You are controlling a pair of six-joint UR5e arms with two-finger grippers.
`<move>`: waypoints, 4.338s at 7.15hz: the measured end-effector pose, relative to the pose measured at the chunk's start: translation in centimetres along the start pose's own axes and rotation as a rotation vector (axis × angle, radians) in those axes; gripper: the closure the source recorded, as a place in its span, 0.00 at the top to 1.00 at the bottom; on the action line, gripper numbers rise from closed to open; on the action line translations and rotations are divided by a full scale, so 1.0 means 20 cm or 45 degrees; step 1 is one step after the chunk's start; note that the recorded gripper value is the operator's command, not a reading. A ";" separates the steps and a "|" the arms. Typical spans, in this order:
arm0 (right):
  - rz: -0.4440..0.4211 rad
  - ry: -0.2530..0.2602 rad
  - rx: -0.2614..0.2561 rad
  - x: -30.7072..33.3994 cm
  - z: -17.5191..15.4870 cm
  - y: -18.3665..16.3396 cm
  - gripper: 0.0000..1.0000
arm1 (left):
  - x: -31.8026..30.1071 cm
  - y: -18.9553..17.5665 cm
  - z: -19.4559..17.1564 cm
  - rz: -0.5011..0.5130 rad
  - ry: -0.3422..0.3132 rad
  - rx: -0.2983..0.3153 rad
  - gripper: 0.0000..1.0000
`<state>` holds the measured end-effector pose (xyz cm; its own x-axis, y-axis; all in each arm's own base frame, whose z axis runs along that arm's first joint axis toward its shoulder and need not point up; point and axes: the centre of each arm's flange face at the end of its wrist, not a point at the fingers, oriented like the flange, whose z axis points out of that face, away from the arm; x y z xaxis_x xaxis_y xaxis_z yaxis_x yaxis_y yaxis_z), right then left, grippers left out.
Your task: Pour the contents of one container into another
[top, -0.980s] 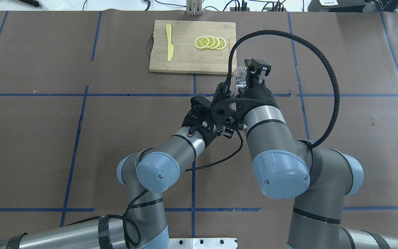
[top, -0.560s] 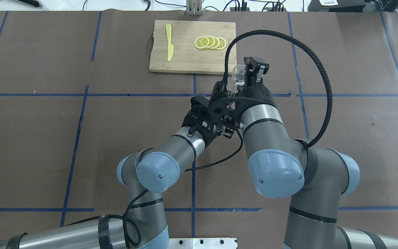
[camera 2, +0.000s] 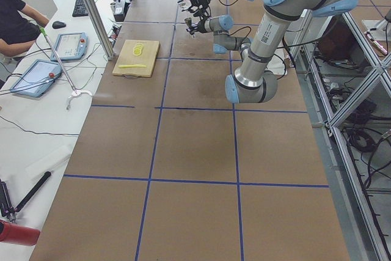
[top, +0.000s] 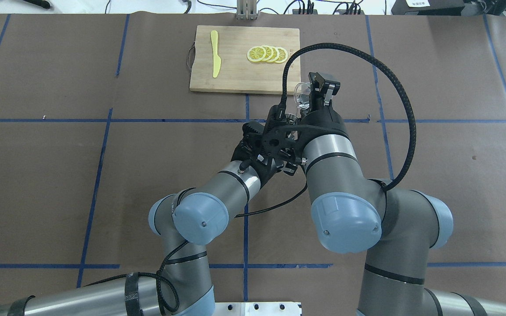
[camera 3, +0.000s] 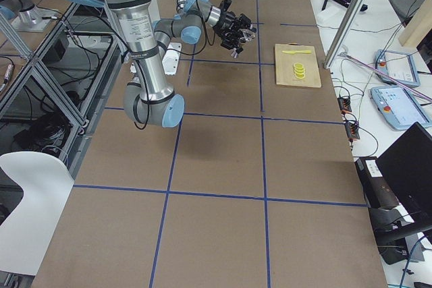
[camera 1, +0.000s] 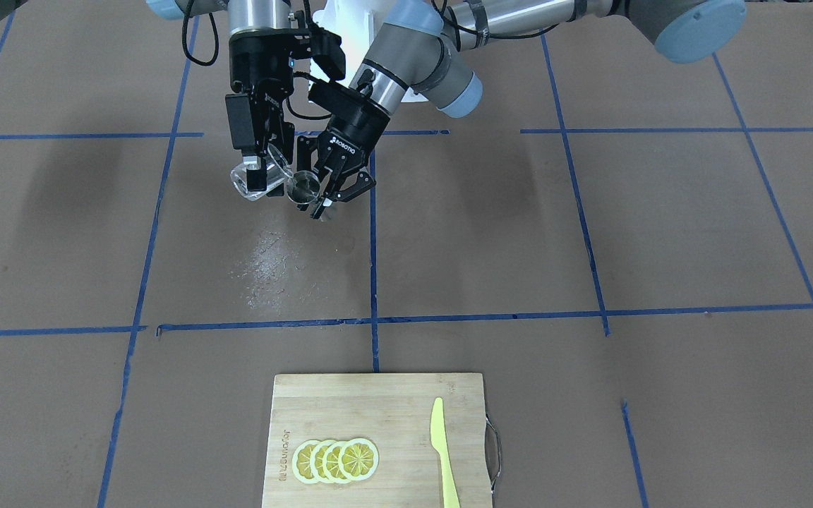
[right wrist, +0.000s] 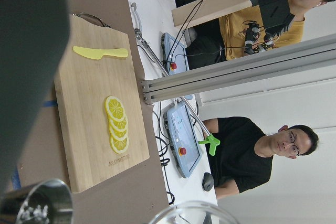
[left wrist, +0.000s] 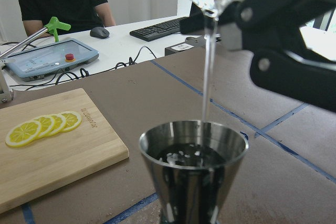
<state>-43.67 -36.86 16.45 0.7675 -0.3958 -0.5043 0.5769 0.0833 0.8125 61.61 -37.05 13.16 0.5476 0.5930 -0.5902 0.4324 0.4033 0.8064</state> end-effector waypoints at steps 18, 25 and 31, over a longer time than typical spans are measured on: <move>0.843 0.074 0.006 0.17 0.03 0.14 0.00 | -0.11 -0.10 -0.01 -0.033 0.013 0.072 0.00; 1.479 -0.015 -0.150 0.10 0.10 0.50 0.00 | -0.70 -0.09 -0.15 -0.082 -0.116 0.161 0.00; 1.713 0.001 -0.317 0.08 0.07 0.93 0.00 | -1.47 0.14 -0.50 -0.285 -0.366 0.128 0.00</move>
<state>-32.01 -37.17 31.09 0.7704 0.1215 0.6259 -0.5736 0.5607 0.5972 39.63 -46.46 33.11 0.6041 0.2720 -0.7490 0.6248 0.4217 0.6571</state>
